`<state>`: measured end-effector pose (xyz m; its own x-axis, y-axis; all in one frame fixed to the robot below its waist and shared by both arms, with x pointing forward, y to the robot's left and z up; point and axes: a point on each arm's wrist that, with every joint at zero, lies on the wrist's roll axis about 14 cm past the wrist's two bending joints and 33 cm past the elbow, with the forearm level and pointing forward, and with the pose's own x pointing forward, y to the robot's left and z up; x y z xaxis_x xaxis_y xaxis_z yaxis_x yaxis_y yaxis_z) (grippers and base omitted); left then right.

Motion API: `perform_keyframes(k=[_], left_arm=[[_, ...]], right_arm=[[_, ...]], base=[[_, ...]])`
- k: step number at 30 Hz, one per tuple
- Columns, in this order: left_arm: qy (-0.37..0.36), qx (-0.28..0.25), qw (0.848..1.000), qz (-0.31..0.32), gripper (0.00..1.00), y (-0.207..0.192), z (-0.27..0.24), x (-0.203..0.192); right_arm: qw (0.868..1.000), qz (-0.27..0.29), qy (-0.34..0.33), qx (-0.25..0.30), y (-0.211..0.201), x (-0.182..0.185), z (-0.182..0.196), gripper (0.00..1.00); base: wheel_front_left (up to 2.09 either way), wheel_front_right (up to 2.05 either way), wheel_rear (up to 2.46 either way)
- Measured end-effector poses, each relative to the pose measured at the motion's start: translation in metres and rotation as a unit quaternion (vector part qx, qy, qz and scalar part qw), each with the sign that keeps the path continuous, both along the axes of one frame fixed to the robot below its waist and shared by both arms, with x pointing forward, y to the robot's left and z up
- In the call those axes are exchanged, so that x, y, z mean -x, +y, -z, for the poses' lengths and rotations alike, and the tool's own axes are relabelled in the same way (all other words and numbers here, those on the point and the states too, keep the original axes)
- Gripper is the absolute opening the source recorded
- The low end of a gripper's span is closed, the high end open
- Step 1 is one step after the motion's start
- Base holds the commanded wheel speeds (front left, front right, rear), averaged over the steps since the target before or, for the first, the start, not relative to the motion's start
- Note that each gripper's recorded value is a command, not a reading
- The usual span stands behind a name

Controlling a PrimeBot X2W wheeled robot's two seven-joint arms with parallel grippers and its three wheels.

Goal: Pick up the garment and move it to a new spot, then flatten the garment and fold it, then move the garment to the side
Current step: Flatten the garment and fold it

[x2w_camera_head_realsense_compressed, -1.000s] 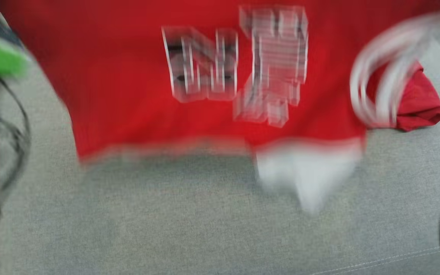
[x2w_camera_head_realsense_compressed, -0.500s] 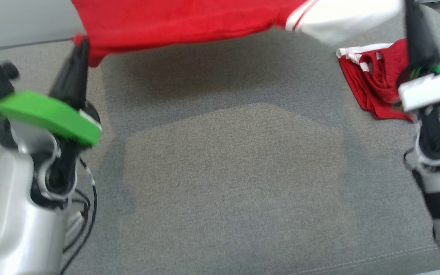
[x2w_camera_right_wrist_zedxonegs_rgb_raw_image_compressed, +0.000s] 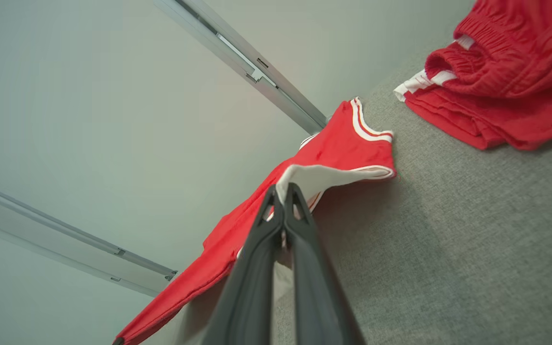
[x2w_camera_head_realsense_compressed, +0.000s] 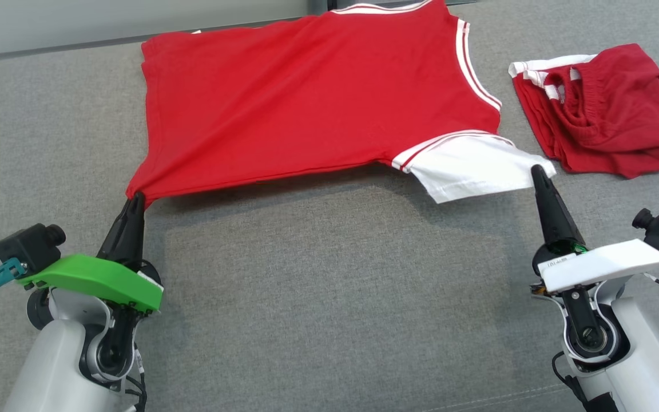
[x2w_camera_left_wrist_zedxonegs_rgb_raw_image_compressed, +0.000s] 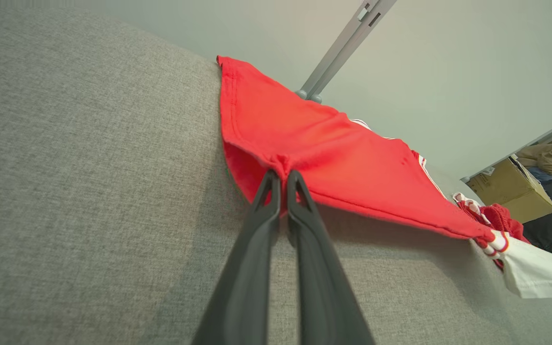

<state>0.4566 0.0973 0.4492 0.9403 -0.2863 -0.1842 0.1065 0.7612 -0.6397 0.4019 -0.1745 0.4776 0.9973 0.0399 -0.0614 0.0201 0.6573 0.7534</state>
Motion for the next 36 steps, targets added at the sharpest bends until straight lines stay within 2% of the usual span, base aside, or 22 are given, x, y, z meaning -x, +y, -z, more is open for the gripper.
perform_keyframes(k=[3, 8, 17, 23, 27, 36], left_arm=[[-0.024, -0.002, 1.000, 0.001, 0.00, 0.000, -0.009, 0.002], [-0.033, 0.000, 0.999, -0.020, 0.00, 0.009, -0.009, 0.018], [-0.044, 0.019, 0.997, -0.060, 0.00, 0.024, -0.013, 0.044], [-0.040, 0.025, 0.998, -0.044, 0.00, 0.012, -0.013, 0.065], [-0.059, 0.030, 0.996, -0.053, 0.00, 0.018, -0.023, 0.069], [-0.014, 0.018, 0.998, -0.059, 0.00, 0.025, 0.005, 0.098]], right_arm=[[1.000, 0.005, -0.021, 0.007, -0.005, 0.007, -0.011, 0.00], [1.000, -0.018, -0.008, 0.020, 0.006, 0.034, -0.002, 0.00], [0.997, -0.014, -0.075, 0.016, 0.009, 0.055, -0.044, 0.00], [0.999, -0.015, -0.041, 0.011, 0.008, 0.090, -0.025, 0.00], [1.000, -0.013, -0.028, 0.006, 0.006, 0.104, -0.017, 0.00], [0.999, -0.026, 0.019, -0.010, 0.013, 0.124, 0.009, 0.00]], base=[[0.00, 0.00, 0.00], [0.00, 0.00, 0.00], [0.00, 0.00, 0.00], [0.00, 0.00, 0.00], [0.00, 0.00, 0.00], [0.00, 0.00, 0.00]])
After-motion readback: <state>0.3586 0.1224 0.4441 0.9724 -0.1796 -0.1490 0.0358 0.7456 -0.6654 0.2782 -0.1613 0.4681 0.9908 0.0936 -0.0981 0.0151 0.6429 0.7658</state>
